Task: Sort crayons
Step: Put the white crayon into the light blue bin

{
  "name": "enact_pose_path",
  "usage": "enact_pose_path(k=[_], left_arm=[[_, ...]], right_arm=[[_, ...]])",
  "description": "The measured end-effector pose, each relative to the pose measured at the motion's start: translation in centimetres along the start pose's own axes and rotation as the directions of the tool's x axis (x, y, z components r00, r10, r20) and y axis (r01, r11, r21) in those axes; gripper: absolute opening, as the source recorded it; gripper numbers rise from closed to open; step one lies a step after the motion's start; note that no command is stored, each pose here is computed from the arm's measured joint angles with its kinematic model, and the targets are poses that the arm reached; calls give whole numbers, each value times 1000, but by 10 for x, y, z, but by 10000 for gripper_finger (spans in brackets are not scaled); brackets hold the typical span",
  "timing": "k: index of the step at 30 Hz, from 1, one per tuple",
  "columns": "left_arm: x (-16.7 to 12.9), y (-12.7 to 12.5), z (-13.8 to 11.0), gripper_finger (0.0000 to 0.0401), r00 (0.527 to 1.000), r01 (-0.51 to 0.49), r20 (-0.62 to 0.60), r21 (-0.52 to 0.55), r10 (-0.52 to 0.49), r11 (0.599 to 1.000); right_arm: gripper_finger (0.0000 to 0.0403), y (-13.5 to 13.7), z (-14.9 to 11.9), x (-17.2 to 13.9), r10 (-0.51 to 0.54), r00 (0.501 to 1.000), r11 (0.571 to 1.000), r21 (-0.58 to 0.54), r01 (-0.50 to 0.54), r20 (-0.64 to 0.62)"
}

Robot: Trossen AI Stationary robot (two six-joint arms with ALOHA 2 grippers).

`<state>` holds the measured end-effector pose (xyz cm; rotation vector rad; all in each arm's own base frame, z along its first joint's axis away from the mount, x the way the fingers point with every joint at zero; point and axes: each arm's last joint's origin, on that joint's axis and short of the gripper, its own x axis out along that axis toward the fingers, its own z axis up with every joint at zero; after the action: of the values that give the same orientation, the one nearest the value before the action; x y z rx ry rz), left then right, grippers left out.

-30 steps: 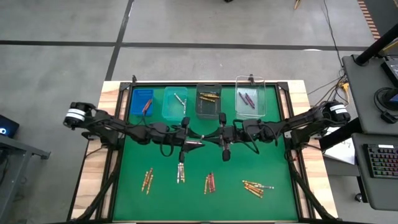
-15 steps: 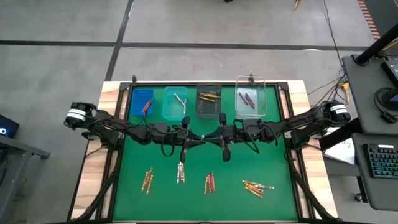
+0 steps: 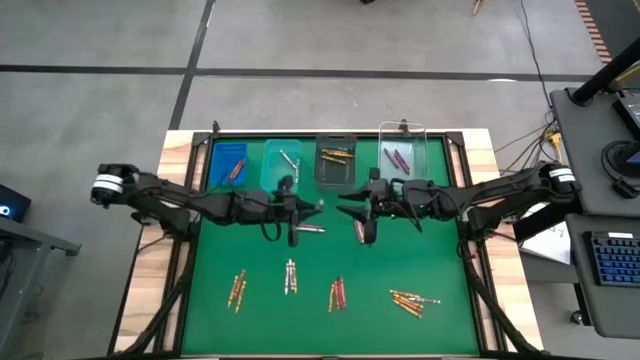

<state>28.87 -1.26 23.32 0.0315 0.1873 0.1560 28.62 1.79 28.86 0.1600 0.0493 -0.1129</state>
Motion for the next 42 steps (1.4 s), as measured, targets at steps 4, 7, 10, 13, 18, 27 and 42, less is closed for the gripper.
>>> enact_pose_path(k=[4,7,10,13,18,27,42], left_arm=[[-12,26,2,4,981,-172,-88,13,172,985],[-18,51,-1,4,947,-277,-163,22,276,961],[-21,78,-4,4,895,-367,-261,25,361,930],[-23,106,-9,3,808,-453,-401,45,432,890],[-20,145,-18,1,635,-549,-605,84,481,831],[1,181,-47,0,397,-502,-836,147,379,852],[22,190,-63,1,316,-440,-885,182,341,879]], right_arm=[[131,-1,8,-6,-20,999,1000,23,20,32],[123,-1,8,-7,-20,999,1000,15,19,30],[114,-1,8,-7,-35,999,999,10,35,29],[106,-2,6,-6,-56,998,998,8,56,22],[94,-3,4,-5,-61,998,998,2,61,0],[80,-3,2,-5,-73,997,997,-13,73,-21],[74,-4,-1,-6,-86,995,996,-24,85,-45]])
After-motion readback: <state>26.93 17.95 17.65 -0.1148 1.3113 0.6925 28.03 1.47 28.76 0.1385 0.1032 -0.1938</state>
